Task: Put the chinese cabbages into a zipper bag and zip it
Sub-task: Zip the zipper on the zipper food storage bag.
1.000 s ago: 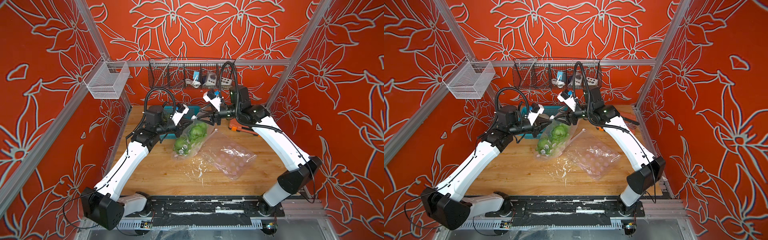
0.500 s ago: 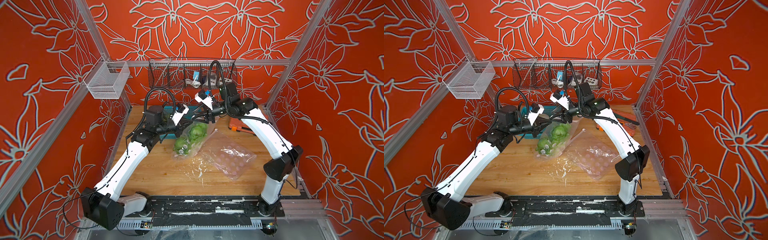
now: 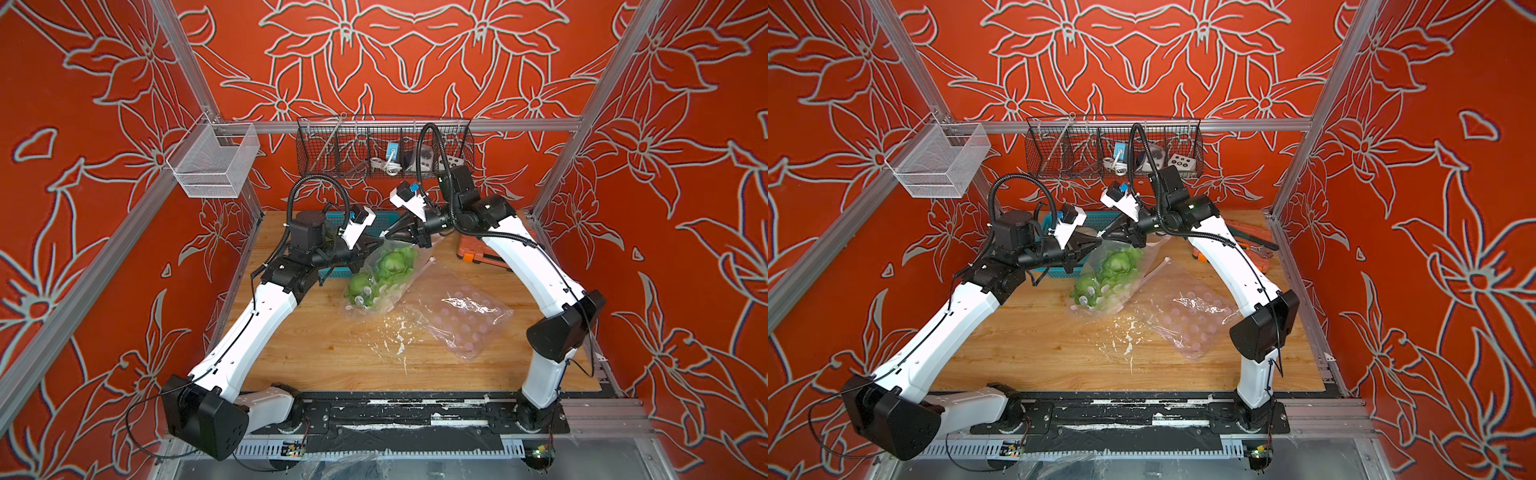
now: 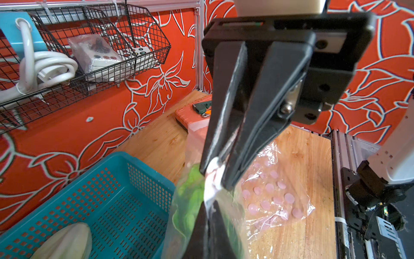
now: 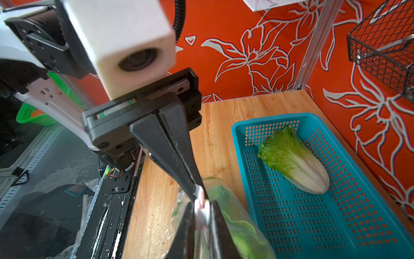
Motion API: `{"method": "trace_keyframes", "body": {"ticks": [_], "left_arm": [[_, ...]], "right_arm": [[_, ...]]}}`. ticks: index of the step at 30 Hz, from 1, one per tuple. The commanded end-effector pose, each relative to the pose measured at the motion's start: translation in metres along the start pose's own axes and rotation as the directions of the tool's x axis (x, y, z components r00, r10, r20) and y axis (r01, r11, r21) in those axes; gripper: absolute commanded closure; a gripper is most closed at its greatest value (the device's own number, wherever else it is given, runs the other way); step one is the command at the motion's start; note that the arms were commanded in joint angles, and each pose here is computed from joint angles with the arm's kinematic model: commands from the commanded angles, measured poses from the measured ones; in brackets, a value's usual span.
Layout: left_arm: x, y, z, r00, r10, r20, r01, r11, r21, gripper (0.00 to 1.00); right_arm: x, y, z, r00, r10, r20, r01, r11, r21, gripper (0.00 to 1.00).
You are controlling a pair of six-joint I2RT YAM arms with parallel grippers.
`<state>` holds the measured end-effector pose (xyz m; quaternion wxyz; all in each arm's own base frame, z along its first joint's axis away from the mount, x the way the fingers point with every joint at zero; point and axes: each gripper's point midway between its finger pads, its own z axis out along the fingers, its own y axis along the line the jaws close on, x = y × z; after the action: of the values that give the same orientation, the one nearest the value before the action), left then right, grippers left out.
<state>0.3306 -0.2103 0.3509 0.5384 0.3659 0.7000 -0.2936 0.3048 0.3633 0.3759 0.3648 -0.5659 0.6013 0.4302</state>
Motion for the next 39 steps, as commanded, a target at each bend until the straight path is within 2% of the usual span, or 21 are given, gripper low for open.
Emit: {"method": "trace_keyframes", "body": {"ticks": [1,5,9,12,17,23,29,39], "left_arm": [[-0.011,0.002,-0.007,0.999,0.017,0.039,-0.016,1.000,-0.022,0.91],[-0.016,-0.003,-0.004,0.998,0.008,0.059,-0.009,1.000,0.013,0.81],[-0.022,-0.003,-0.003,0.997,0.008,0.079,-0.011,0.999,0.031,0.80],[-0.025,-0.004,0.000,0.996,0.009,0.084,-0.013,0.999,0.047,0.85],[-0.027,-0.008,0.001,0.995,0.003,0.095,-0.010,0.997,0.081,1.00],[-0.040,-0.006,-0.008,0.991,-0.017,0.133,0.010,0.998,0.059,1.00],[-0.039,0.007,-0.014,0.990,-0.041,0.136,0.042,0.999,-0.007,1.00],[-0.035,0.040,-0.022,0.984,-0.085,0.154,0.111,0.979,-0.173,1.00]], "right_arm": [[-0.015,0.006,-0.006,0.999,-0.041,0.030,0.041,0.999,0.005,0.89],[-0.015,0.005,-0.005,0.999,-0.038,0.032,0.037,0.999,0.009,0.91],[-0.013,0.004,-0.004,0.999,-0.032,0.029,0.032,0.999,0.012,0.91],[-0.015,0.004,-0.004,0.999,-0.033,0.034,0.033,0.999,0.014,0.92],[-0.015,0.004,-0.004,0.999,-0.037,0.036,0.036,0.999,0.026,0.93],[-0.006,-0.005,-0.009,0.998,-0.060,0.013,0.058,0.991,0.124,0.93],[0.003,-0.015,-0.021,0.993,-0.117,-0.028,0.120,0.958,0.260,0.95],[0.031,-0.023,-0.036,0.986,-0.096,-0.136,0.140,0.922,0.360,0.95]]}}
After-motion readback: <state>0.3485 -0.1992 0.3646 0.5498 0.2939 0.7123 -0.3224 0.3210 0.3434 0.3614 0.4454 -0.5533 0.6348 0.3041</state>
